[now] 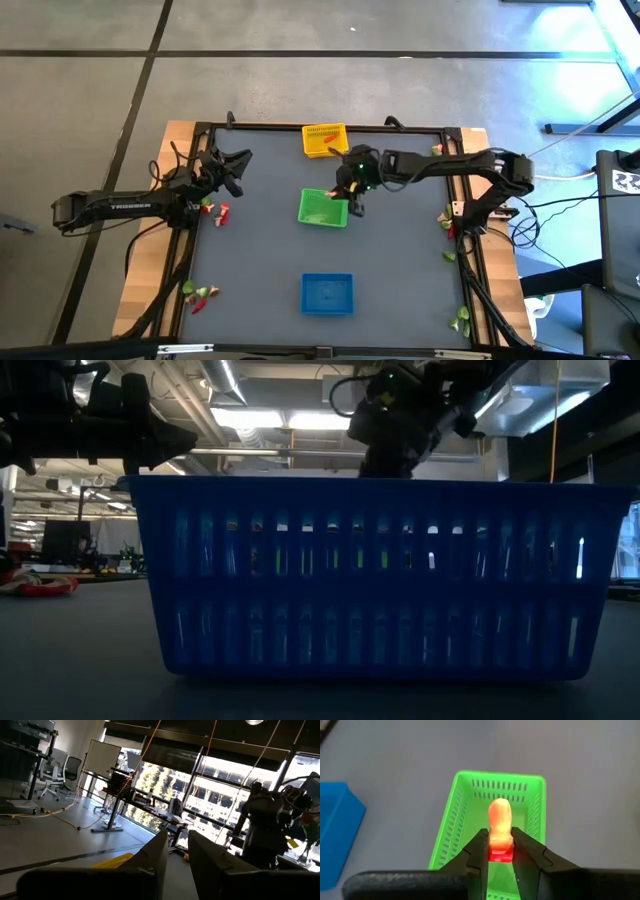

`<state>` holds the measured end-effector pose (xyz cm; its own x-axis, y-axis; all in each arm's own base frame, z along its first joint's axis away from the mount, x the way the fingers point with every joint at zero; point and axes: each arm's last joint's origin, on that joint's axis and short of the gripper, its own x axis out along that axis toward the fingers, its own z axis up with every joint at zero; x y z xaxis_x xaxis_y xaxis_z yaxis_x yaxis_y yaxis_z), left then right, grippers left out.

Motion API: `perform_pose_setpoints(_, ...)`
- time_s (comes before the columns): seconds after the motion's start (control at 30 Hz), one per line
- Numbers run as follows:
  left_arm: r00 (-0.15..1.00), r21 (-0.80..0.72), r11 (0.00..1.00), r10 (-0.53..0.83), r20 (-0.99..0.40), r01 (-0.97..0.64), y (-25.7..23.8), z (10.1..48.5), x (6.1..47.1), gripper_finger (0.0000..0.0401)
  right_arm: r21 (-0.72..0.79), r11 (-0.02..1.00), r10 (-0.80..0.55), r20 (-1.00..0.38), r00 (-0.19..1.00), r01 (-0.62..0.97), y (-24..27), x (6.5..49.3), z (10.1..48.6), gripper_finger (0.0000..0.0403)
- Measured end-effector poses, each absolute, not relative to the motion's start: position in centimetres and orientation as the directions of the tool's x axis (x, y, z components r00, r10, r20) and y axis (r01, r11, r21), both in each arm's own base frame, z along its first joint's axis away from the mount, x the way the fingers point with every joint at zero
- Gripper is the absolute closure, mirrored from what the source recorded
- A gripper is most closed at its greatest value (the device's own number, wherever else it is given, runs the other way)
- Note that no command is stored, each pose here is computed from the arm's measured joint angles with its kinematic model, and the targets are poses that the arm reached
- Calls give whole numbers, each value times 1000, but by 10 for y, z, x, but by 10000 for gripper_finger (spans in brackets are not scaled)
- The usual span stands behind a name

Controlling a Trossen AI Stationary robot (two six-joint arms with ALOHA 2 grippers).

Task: Sort produce into baskets
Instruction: Put the red mushroom into the green bin

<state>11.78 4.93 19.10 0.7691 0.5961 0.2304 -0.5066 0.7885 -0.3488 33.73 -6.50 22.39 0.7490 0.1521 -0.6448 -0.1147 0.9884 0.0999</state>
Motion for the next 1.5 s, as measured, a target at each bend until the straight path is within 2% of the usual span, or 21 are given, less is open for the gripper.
perform_pose_setpoints(0.2, 769, -349, 789, 596, 230, -506, 49, 191, 118, 329, 40, 992, 113, -667, 737, -116, -52, 348, 211, 338)
perform_pose_setpoints(0.57, 772, -346, 788, 596, 219, -510, 50, 190, 119, 329, 48, 995, 91, -757, 647, -83, -55, 357, 170, 338)
perform_pose_setpoints(0.9, 773, -345, 788, 596, 219, -510, 50, 190, 119, 329, 62, 995, 96, -789, 607, -77, -56, 360, 152, 336)
perform_pose_setpoints(1.0, 773, -345, 788, 596, 219, -510, 50, 190, 119, 329, 72, 995, 96, -791, 604, -64, -56, 360, 151, 320)
perform_pose_setpoints(1.27, 773, -345, 788, 596, 219, -510, 50, 190, 119, 329, 82, 995, 100, -800, 591, -58, -57, 364, 159, 239)
perform_pose_setpoints(1.5, 773, -346, 788, 596, 219, -510, 50, 190, 119, 329, 58, 994, 102, -823, 559, -97, -58, 356, 199, 220)
